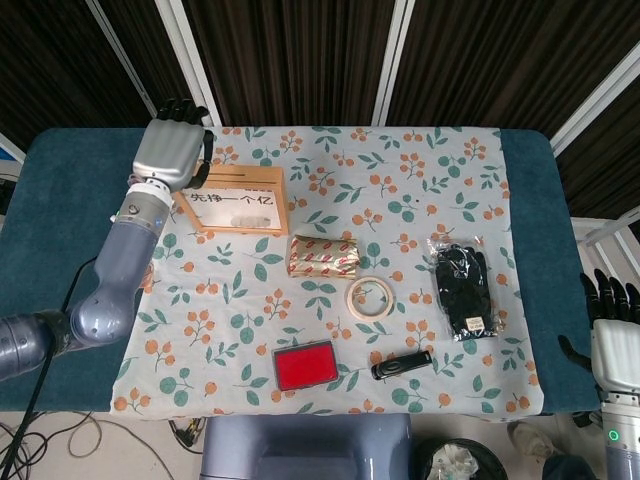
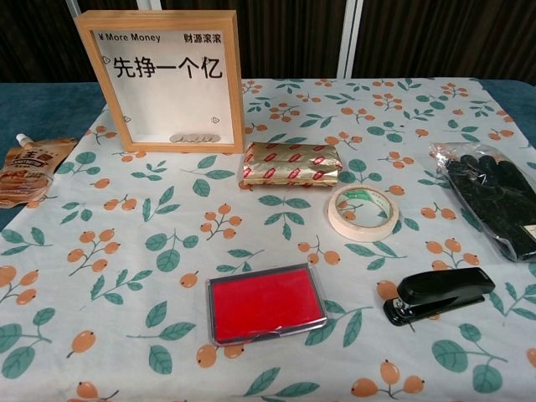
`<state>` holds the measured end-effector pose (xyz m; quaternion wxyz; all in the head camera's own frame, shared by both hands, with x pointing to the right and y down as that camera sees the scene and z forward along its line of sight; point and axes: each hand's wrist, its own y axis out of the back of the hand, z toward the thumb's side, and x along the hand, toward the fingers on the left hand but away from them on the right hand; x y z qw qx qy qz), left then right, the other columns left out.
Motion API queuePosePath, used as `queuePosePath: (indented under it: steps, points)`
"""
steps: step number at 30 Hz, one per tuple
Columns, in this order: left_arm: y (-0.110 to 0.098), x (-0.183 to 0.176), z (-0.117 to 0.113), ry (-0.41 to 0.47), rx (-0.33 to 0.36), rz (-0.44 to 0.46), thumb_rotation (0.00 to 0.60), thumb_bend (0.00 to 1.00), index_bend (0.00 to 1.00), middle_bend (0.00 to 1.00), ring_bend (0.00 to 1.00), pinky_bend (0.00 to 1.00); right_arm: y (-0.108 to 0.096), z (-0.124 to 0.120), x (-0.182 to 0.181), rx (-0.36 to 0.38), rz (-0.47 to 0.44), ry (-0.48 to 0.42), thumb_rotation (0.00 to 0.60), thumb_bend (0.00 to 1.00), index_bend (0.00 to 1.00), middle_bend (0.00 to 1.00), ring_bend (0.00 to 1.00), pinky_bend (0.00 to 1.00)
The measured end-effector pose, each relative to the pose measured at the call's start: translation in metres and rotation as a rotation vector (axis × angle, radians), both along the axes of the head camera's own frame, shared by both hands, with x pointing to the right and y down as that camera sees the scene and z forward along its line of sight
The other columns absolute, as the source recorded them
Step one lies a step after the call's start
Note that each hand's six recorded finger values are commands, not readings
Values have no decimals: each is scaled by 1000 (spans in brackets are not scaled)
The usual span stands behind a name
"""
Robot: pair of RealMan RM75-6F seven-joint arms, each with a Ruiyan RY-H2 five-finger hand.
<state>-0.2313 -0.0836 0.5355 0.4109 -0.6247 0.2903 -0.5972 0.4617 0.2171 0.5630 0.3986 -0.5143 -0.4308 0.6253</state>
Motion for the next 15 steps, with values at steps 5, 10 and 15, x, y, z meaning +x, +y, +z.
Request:
queuePosePath:
  steps: [5, 10, 15]
  points:
    - [-15, -6, 18, -16, -26, -38, 600, 528, 719, 126, 0, 0, 0, 4, 2, -8, -3, 15, 600, 301, 0, 0, 0, 0]
    - [-17, -3, 41, -2, -68, -43, 600, 529, 720, 127, 0, 0, 0, 8, 4, -15, 0, 24, 600, 301, 0, 0, 0, 0]
    - [-14, -1, 59, -4, -87, -27, 600, 528, 720, 127, 0, 0, 0, 10, 5, -16, 4, 27, 600, 301, 0, 0, 0, 0]
